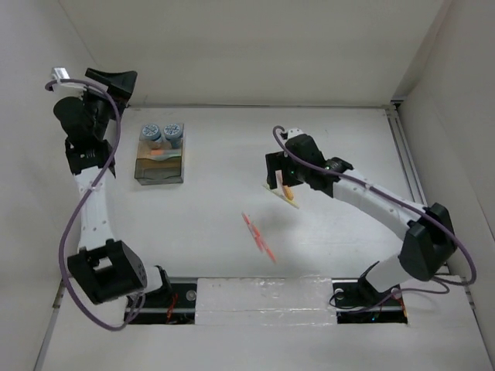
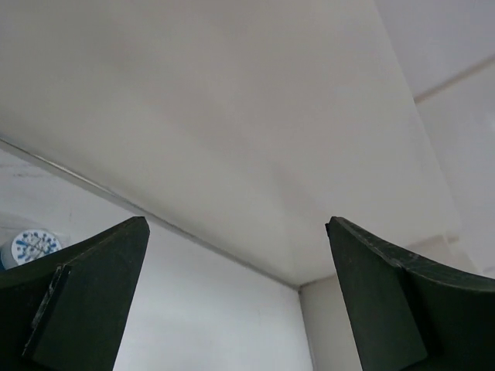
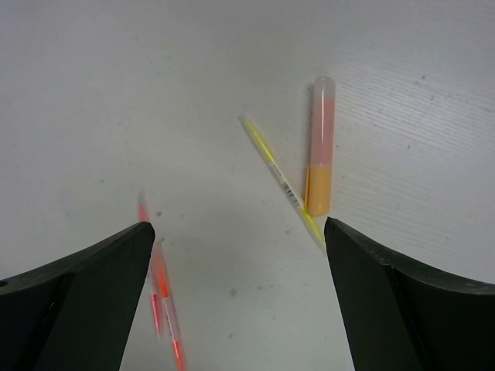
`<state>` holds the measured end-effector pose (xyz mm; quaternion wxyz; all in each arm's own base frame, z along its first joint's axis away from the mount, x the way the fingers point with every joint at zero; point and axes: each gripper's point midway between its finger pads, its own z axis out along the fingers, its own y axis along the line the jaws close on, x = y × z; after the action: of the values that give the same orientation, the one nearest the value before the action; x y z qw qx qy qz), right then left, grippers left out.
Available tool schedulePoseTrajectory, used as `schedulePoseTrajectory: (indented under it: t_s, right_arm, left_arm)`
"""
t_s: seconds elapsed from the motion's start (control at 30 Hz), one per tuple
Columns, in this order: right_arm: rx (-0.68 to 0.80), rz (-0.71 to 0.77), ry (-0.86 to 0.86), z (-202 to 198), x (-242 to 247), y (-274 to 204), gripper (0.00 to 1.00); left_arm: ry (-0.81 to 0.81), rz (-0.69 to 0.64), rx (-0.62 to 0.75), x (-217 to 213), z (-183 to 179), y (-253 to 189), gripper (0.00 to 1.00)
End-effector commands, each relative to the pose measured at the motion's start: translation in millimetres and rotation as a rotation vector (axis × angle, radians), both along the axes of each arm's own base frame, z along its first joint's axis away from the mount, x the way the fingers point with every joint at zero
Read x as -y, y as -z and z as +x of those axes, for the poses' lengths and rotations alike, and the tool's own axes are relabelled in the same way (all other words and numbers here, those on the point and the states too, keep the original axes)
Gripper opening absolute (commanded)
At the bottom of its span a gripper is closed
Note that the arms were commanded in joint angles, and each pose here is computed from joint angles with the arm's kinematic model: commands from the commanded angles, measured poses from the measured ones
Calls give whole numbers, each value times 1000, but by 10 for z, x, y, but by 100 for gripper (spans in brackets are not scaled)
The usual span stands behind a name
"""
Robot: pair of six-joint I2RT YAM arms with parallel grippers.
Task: Sort the stationery into containers
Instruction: Pick up the pen from the center of the board.
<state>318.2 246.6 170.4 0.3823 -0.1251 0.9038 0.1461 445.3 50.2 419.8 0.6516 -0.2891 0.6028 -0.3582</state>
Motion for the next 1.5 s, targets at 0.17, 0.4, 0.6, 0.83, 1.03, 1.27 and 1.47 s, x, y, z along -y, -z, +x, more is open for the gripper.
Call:
schedulePoseTrajectory:
  t_s: [0.17, 0.4, 0.6, 0.83, 1.03, 1.27, 1.47]
  right_arm:
    - [-55, -38, 71, 525, 134, 326, 84]
    - [-95, -47, 62, 715, 180, 534, 74]
    - [-143, -77, 49, 767, 135, 814, 70]
    - [-166, -81, 74, 777, 140, 967, 68]
    - [-204, -98, 103, 784, 195, 1185, 61]
    - [-222, -126, 140, 757, 312, 1321, 55]
    - [-237, -141, 164, 741, 432, 1392, 36]
  left_arm:
    - [126, 182, -191, 517, -997, 789, 100]
    - [187, 221, -205, 635, -1154, 1032, 100]
    - [246, 196, -199, 725, -1155, 1104, 100]
    - [275, 175, -198, 768, -1148, 1126, 100]
    - [305, 164, -198, 816, -1168, 1180, 100]
    - [305, 164, -198, 816, -1168, 1180, 100]
    - [315, 172, -195, 828, -1176, 1181, 100]
